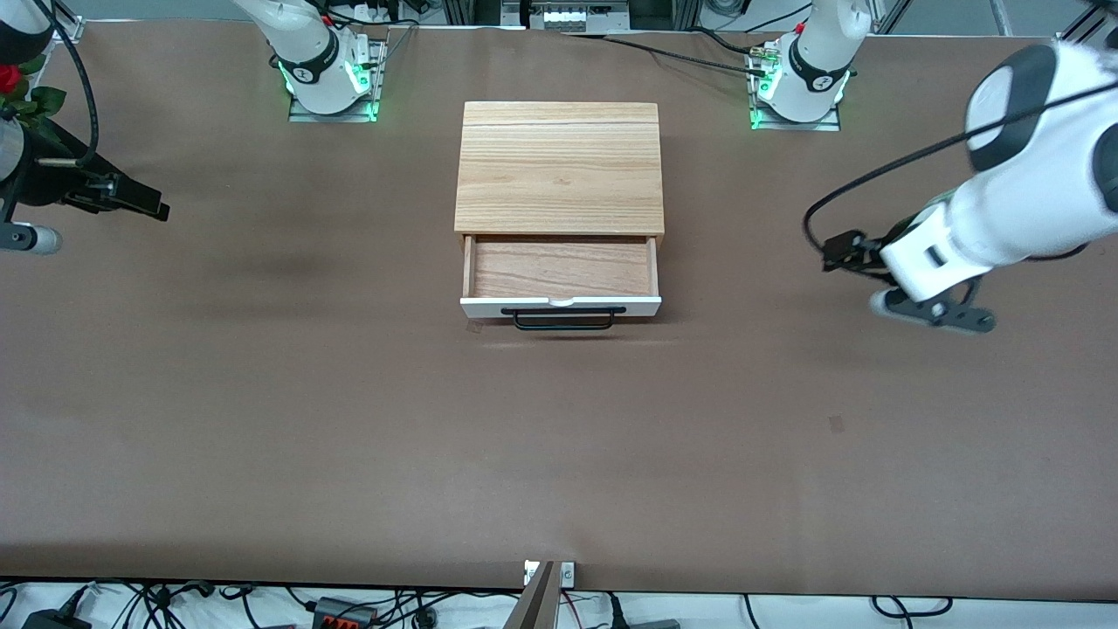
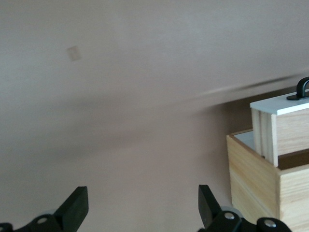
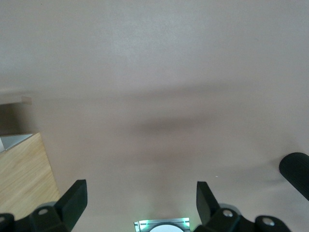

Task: Close drawer with both arms simultaneously
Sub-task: 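Move the right gripper and the left gripper toward the open drawer front, then place both grippers against the white drawer front beside the black handle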

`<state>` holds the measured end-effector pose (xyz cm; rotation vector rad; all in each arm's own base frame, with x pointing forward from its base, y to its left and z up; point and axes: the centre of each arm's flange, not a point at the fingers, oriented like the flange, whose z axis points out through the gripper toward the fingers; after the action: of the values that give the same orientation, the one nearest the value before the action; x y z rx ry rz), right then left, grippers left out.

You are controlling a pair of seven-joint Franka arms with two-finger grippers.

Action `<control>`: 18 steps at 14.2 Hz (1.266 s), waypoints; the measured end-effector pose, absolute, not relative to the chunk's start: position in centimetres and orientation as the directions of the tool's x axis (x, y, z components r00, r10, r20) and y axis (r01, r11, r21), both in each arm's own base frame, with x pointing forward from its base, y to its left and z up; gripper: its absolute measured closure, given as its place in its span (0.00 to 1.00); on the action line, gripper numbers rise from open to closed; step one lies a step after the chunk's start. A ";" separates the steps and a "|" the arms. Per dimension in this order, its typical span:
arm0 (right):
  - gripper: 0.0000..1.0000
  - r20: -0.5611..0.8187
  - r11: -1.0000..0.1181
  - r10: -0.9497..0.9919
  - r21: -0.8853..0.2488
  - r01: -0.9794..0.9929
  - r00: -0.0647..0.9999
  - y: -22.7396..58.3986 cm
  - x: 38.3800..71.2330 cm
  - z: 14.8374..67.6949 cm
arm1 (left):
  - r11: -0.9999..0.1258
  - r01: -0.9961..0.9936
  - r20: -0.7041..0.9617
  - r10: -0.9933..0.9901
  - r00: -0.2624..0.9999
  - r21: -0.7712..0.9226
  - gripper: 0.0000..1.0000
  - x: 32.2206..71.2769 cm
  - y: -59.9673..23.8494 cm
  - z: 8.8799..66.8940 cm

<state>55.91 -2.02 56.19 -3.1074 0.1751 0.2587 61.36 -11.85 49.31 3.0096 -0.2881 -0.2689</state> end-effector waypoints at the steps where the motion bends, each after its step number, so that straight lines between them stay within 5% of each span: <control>1: 0.00 -0.177 -0.994 -0.109 -0.008 -0.113 0.978 -2.0 56.3 55.5 | -0.974 -0.190 -0.174 -0.210 0.962 0.124 0.00 62.0 -13.2 48.3; 18: 0.00 -0.019 -0.976 0.059 -0.213 0.053 0.998 18.9 65.5 35.4 | -0.950 -0.100 -0.201 -0.164 0.966 0.296 0.00 65.9 -23.9 32.9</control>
<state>65.47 18.87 35.40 -2.9266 -0.0832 0.0377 65.86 -23.86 32.95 2.8291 -0.1939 -0.3242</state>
